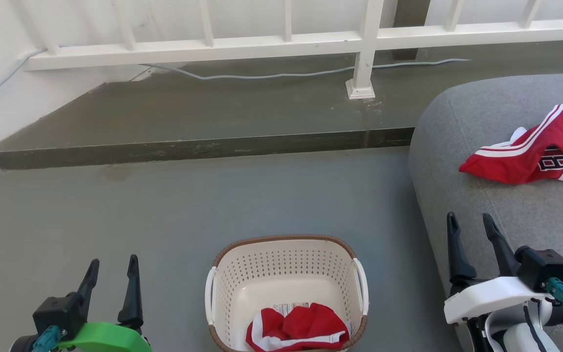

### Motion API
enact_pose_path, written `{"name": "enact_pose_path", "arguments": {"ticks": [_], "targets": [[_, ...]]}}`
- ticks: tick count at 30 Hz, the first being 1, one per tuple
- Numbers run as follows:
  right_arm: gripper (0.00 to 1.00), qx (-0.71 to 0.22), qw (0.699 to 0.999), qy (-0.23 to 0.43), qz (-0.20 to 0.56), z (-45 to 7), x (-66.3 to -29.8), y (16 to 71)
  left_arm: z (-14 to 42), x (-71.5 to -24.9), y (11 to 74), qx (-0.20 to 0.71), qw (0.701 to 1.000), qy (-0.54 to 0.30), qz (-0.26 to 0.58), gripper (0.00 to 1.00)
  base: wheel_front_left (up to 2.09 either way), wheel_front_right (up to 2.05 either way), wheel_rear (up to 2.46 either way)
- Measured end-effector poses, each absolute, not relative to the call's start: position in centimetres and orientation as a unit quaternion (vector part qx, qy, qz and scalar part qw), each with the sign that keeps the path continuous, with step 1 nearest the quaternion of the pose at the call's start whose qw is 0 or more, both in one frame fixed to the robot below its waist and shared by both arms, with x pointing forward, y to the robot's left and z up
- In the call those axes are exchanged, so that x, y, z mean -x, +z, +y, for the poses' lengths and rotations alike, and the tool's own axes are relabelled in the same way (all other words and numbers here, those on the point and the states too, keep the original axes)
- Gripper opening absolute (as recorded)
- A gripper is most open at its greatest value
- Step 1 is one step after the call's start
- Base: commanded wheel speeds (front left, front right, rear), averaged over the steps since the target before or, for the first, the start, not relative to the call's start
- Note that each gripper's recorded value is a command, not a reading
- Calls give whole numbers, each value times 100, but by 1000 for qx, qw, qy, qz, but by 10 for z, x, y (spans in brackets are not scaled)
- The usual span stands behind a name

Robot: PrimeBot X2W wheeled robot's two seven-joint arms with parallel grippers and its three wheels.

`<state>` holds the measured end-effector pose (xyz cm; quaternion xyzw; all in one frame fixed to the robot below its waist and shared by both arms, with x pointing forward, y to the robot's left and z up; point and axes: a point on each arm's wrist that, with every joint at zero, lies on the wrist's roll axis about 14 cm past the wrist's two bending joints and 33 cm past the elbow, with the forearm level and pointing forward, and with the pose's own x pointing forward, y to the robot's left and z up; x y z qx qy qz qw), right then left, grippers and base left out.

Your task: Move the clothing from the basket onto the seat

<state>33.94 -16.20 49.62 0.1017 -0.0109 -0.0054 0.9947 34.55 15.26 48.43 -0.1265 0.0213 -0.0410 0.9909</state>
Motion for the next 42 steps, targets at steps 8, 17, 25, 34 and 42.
{"name": "enact_pose_path", "arguments": {"ticks": [8, 17, 25, 34, 42], "targets": [[100, -103, 995, -4, -13, -161, -341, 500, 153, -343, 481, 117, 992, -41, 24, 100, 0, 0, 0], [100, -104, 994, -6, -5, -162, -339, 497, 154, -345, 483, 118, 992, -40, 21, 100, 0, 0, 0], [100, -104, 995, -9, 0, -163, -342, 495, 154, -349, 480, 116, 992, -39, 27, 100, 0, 0, 0], [100, -100, 995, -19, 2, -171, -353, 494, 142, -354, 464, 111, 990, -58, 60, 100, 0, 0, 0], [100, -86, 995, -30, -33, -187, -388, 513, 126, -384, 456, 107, 987, -88, 82, 100, 0, 0, 0]]}}
